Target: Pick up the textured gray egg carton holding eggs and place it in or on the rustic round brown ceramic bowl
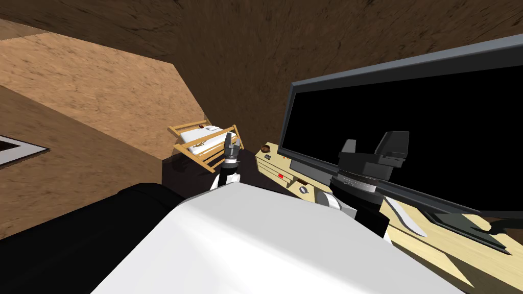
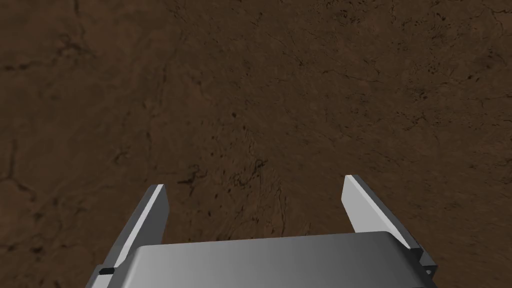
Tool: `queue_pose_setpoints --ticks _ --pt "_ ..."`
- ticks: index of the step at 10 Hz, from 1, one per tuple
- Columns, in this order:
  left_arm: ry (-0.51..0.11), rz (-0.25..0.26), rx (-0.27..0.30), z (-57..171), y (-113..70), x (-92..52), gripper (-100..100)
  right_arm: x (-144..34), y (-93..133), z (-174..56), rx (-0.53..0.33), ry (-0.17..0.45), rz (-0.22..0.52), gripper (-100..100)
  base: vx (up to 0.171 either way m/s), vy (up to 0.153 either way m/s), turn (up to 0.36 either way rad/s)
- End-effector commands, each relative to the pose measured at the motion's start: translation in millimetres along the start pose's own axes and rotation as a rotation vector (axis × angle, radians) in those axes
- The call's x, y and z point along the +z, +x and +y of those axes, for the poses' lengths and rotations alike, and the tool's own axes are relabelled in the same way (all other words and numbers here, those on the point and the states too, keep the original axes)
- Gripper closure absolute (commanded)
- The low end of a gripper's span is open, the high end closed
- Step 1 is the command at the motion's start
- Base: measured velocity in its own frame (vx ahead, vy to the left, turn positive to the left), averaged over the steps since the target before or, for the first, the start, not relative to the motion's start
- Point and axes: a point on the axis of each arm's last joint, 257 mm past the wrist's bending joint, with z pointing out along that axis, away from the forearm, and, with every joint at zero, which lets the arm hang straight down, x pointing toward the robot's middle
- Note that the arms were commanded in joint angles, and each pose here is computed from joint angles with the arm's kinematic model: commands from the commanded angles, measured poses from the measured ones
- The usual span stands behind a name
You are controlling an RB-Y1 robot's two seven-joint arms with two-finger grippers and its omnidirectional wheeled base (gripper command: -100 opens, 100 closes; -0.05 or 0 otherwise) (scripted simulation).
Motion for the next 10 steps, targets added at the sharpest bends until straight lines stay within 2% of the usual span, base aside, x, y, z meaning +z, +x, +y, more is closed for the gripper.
queue_pose_setpoints --ticks 1,5,10 --pt "-0.026 0.043 0.01 12.1 7.2 -0.9 -100 0.0 0.0 0.0 0.0 0.0 0.0 0 0.005 -0.005 -0.049" --pt "-0.114 0.107 0.025 52.3 20.4 -4.7 -100 0.0 0.0 0.0 0.0 0.0 0.0 0 0.01 -0.007 -0.06" --pt "-0.277 0.166 0.041 124.1 37.1 -14.8 -100 0.0 0.0 0.0 0.0 0.0 0.0 0 0.016 -0.013 -0.091"
